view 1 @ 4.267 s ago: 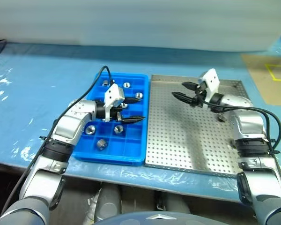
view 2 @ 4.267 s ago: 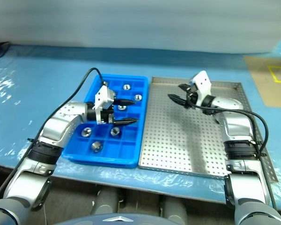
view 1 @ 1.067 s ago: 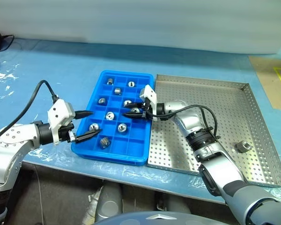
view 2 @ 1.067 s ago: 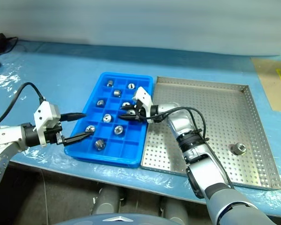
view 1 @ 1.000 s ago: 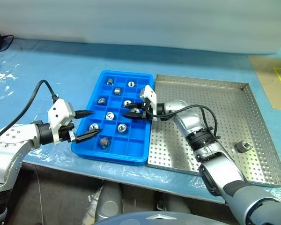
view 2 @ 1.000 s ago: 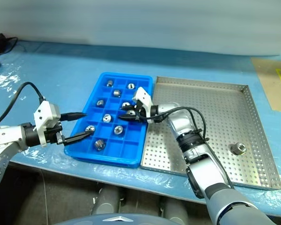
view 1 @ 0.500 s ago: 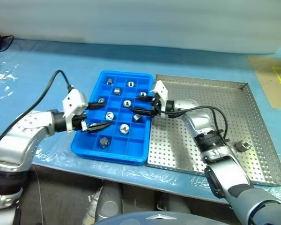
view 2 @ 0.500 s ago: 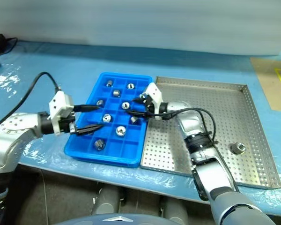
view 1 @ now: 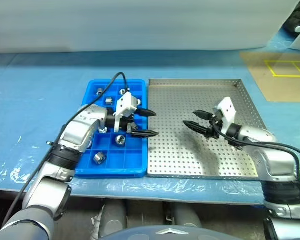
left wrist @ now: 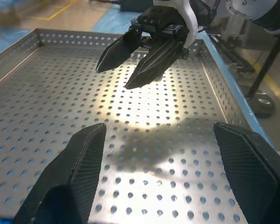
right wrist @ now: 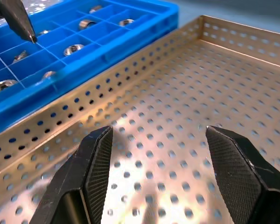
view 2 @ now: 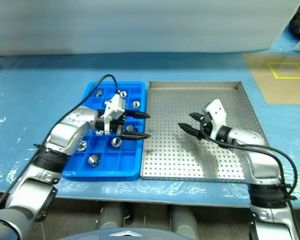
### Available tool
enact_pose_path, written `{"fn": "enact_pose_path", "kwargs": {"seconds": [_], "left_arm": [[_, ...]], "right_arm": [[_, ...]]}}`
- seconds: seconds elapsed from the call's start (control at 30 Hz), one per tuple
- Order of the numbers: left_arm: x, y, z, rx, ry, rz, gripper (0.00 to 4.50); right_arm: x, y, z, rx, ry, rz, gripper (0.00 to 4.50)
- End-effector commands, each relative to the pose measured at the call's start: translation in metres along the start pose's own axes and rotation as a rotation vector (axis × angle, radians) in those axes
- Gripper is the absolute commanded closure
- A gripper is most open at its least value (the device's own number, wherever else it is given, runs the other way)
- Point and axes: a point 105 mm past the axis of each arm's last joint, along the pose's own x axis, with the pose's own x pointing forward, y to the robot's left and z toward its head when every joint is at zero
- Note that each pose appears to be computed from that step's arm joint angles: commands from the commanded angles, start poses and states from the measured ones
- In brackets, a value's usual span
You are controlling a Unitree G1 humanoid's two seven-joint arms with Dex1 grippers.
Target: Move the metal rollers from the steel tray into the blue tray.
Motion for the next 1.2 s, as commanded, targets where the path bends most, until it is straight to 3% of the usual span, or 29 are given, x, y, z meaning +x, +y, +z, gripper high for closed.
{"fn": "enact_pose_path", "kwargs": {"seconds": [0.03,0.37,0.8,0.97,1.07,1.17,1.2], "left_arm": [[0.014,-0.001,0.003,0.043,-0.017,-0.082,0.63],[0.025,0.002,0.004,0.070,-0.031,-0.143,0.63],[0.010,0.001,-0.003,0.070,-0.003,-0.089,0.63],[0.005,-0.002,-0.005,0.065,0.003,-0.073,0.63],[0.002,-0.001,-0.005,0.065,0.010,-0.057,0.63],[-0.003,0.002,-0.004,0.066,0.017,-0.034,0.63],[-0.006,0.003,-0.005,0.065,0.022,-0.022,0.63]], "right_arm": [[-0.032,-0.009,0.005,-0.013,-0.015,-0.140,1.26],[-0.077,-0.052,-0.045,0.057,0.065,-0.451,1.26],[-0.069,-0.066,-0.085,0.077,0.147,-0.459,1.26],[-0.064,-0.067,-0.088,0.079,0.143,-0.442,1.26],[-0.060,-0.068,-0.085,0.074,0.131,-0.434,1.83],[-0.055,-0.067,-0.083,0.060,0.132,-0.419,2.81],[-0.051,-0.062,-0.080,0.067,0.117,-0.388,2.83]]}}
